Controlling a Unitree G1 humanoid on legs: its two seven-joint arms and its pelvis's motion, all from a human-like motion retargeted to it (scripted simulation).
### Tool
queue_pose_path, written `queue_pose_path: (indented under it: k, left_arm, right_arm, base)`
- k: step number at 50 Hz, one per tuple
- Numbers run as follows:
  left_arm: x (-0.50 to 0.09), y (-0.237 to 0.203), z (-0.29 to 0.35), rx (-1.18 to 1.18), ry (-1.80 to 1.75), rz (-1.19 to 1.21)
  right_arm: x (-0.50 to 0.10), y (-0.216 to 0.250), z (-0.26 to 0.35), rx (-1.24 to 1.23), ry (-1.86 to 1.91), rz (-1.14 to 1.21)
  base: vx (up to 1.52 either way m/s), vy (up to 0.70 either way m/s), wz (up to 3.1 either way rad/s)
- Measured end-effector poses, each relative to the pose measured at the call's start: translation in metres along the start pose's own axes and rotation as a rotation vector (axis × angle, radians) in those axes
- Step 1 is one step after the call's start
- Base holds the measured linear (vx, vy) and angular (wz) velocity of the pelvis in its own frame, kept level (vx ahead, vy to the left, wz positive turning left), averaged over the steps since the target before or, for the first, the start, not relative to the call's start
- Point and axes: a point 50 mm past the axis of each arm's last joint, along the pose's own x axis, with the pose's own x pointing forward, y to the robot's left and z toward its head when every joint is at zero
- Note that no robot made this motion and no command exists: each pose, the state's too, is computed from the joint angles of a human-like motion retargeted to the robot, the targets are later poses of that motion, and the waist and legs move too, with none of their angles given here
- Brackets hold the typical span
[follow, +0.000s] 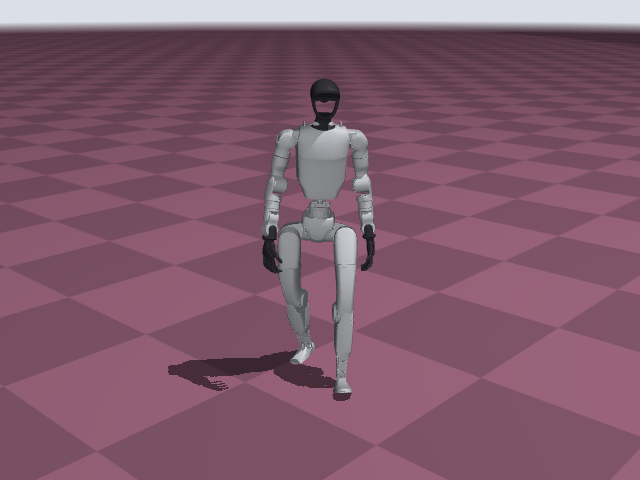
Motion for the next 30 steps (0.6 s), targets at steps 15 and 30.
queue_pose_path:
  k: [15,30]
  left_arm:
    - [0.002,0.005,0.024,-0.085,-0.066,0.018]
    - [0.003,-0.005,0.090,0.001,-0.218,0.015]
  right_arm:
    - [-0.002,0.012,-0.021,0.102,0.099,0.039]
    - [-0.001,0.013,-0.019,0.176,0.123,0.038]
  base:
    - [0.41,0.19,0.64]
    - [0.44,0.02,0.55]
